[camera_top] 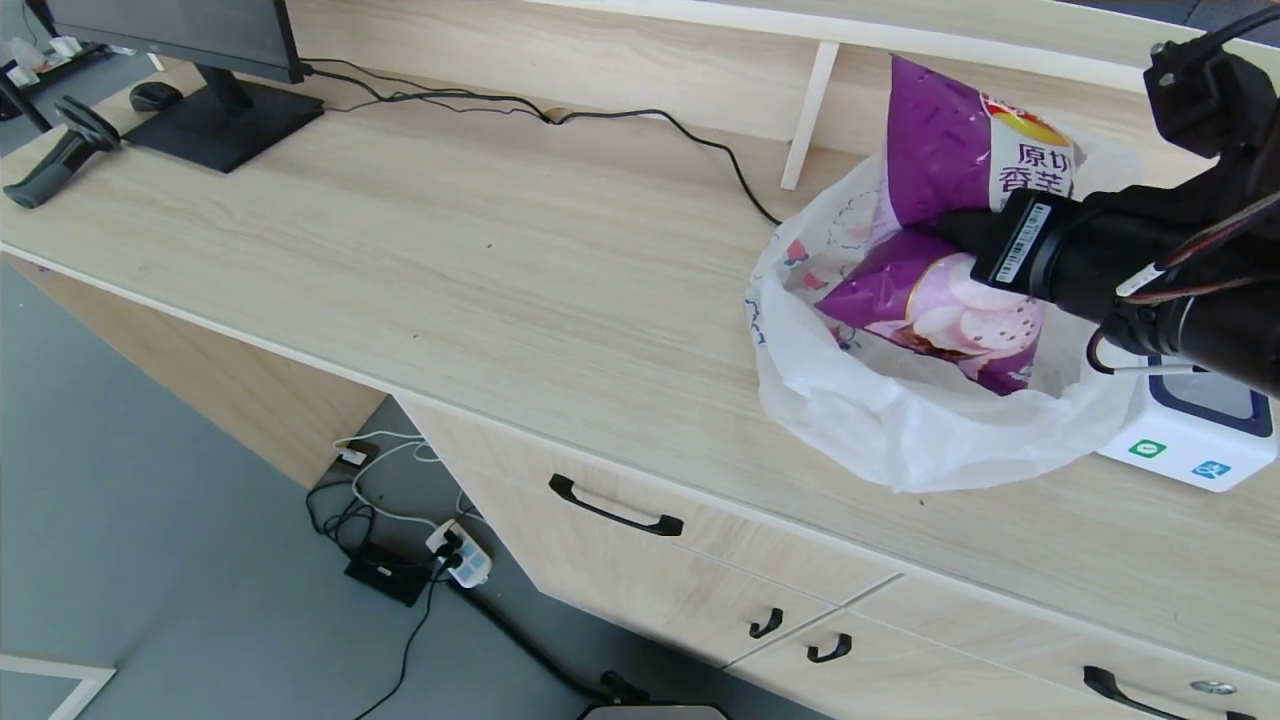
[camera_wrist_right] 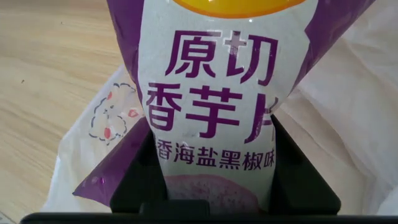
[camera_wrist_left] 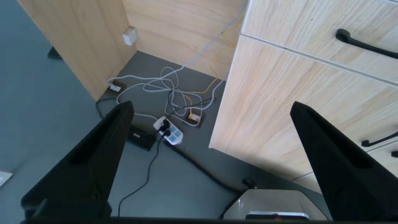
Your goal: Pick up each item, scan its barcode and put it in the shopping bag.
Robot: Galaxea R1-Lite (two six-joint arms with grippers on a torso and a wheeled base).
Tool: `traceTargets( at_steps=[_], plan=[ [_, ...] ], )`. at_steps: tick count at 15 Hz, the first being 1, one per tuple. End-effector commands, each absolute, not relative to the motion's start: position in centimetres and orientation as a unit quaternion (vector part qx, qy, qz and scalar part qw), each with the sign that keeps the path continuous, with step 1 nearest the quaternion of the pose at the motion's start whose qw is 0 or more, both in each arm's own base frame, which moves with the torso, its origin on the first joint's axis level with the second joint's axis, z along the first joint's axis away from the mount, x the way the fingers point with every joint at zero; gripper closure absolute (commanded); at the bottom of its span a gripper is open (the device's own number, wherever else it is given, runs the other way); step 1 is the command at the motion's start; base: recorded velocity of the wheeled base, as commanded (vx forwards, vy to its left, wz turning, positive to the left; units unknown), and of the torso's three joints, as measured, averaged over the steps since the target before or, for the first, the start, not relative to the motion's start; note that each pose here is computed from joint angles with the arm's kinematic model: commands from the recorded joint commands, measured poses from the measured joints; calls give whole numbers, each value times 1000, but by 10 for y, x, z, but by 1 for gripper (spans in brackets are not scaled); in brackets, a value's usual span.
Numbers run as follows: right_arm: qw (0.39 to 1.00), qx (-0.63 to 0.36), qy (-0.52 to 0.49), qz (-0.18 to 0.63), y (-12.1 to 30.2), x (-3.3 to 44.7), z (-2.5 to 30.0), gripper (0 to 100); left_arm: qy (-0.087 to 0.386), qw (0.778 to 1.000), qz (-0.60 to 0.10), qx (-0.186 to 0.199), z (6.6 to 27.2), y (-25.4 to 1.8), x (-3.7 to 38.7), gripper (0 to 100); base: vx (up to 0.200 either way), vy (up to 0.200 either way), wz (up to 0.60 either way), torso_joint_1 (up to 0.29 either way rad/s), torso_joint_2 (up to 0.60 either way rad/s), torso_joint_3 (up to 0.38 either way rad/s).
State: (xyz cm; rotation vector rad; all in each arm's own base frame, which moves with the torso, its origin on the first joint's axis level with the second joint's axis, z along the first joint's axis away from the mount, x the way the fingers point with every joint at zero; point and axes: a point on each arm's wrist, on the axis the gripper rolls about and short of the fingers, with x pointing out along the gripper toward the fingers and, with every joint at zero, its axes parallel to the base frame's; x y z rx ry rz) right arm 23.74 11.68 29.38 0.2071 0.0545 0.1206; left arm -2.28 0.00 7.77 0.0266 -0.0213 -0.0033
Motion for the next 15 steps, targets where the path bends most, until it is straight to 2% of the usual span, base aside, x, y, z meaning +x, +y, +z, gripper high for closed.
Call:
traceTargets(
  at_steps=[1,6,14,15],
  plan=[
    [995,84,35,51,112,238,288,100,-10,1000,-1,13,78,0,-23,0,0,0,0,0,0,0],
    [997,59,55,13,102,239,272,100,-10,1000,-1,13,78,0,-23,0,0,0,0,0,0,0],
    [996,43,83,7,98,240,254,100,-10,1000,-1,13,78,0,-23,0,0,0,0,0,0,0],
    [996,43,83,8,98,240,254,0,-10,1000,-1,14,78,0,-23,0,0,0,0,0,0,0]
  ],
)
